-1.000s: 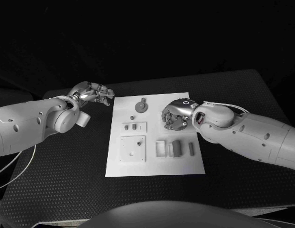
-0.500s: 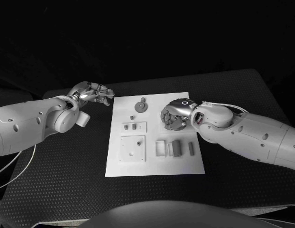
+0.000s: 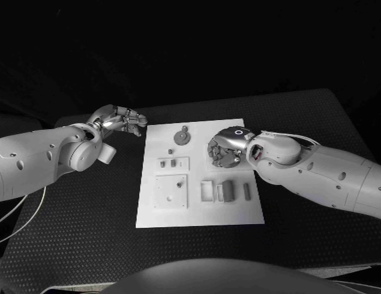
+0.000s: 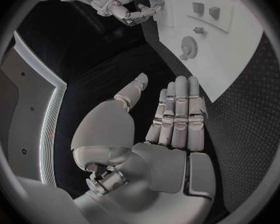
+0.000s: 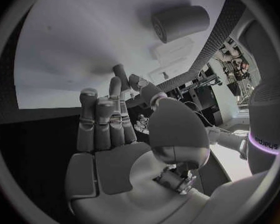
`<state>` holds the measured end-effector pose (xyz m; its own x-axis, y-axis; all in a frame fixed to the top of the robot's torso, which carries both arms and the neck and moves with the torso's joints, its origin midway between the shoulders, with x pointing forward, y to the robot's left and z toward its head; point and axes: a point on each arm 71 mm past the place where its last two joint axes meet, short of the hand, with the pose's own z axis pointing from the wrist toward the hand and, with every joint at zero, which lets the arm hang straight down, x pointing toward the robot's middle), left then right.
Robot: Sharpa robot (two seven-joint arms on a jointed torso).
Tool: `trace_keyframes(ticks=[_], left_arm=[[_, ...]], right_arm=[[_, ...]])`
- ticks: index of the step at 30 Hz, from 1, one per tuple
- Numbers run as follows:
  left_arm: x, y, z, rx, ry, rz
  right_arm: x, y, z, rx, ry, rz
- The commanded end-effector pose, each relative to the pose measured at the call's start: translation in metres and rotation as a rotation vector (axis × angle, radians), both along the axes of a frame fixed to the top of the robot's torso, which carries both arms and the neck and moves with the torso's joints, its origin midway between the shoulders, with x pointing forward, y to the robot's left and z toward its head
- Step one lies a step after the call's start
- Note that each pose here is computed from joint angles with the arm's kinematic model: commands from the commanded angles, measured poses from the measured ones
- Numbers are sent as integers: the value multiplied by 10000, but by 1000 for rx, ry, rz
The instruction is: Assemble the parts on the task board
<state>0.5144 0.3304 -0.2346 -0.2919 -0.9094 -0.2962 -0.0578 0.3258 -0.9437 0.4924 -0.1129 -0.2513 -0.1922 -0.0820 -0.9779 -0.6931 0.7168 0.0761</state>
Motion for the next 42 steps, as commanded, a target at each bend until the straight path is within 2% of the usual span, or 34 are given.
trace_keyframes(ticks=[1, 23, 42], left_arm=[[3, -22, 8, -13, 1, -13], [8, -18, 6, -11, 1, -11], [16, -7, 4, -10, 1, -8]], right_arm=[[2, 9, 2, -1, -14, 3], [-23, 37, -12, -21, -26, 25], [-31, 28, 6, 6, -35, 14]])
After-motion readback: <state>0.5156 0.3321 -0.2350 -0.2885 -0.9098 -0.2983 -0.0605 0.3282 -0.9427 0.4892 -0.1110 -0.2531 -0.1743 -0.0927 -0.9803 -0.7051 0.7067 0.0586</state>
